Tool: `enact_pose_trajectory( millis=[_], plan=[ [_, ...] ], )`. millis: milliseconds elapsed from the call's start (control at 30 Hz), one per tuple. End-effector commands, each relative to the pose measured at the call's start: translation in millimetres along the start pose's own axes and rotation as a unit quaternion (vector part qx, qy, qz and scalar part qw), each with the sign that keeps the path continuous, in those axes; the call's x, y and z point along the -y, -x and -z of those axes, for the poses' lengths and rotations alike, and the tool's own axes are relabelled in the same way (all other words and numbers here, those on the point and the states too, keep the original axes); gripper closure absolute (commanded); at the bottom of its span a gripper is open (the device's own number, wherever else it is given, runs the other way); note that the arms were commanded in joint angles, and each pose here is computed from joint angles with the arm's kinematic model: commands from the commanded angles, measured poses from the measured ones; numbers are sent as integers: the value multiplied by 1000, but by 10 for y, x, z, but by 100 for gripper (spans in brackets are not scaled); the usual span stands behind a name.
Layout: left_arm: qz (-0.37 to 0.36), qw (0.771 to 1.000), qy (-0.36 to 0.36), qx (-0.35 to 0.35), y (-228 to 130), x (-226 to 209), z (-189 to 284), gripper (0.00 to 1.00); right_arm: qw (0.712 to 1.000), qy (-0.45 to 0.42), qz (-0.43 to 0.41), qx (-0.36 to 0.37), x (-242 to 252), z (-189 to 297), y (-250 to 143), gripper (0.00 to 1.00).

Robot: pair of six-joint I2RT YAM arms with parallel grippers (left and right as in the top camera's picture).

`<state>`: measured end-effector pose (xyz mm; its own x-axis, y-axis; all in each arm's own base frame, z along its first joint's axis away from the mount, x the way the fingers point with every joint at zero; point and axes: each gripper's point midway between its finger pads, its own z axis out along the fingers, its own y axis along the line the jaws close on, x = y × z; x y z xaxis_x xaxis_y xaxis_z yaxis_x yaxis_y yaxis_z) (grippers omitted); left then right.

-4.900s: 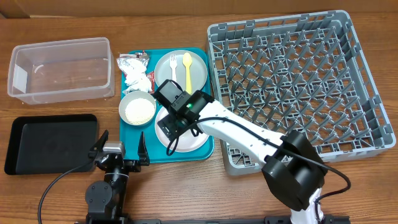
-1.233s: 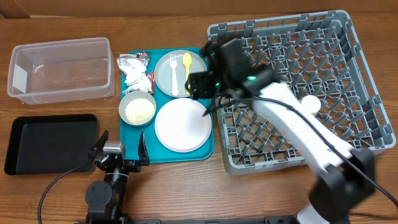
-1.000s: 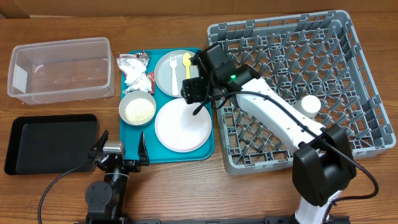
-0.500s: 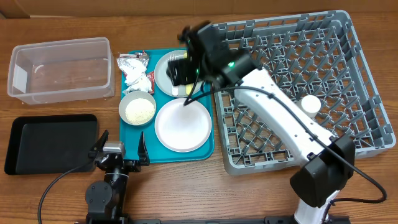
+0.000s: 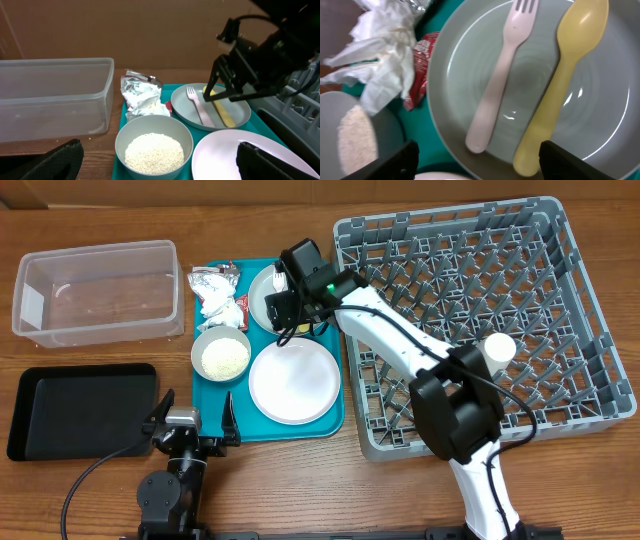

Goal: Sort waste into correct bins and load items into the dishwasher rack
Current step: 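Move the right gripper to the grey plate and grasp the yellow spoon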

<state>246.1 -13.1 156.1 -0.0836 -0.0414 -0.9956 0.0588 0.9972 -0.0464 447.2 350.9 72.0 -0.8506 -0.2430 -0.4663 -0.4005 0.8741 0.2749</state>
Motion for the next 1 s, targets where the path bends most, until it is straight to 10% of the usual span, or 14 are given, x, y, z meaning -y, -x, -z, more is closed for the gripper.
enact_pose_trajectory(
  millis=[0, 967],
  plan=[
    [-9, 1000, -3, 0, -13, 5, -1, 0, 999, -33, 5, 27, 116, -35, 122, 25],
    [-9, 1000, -3, 0, -13, 5, -1, 0, 990, -121, -3, 77, 576, -601, 193, 35]
  ],
)
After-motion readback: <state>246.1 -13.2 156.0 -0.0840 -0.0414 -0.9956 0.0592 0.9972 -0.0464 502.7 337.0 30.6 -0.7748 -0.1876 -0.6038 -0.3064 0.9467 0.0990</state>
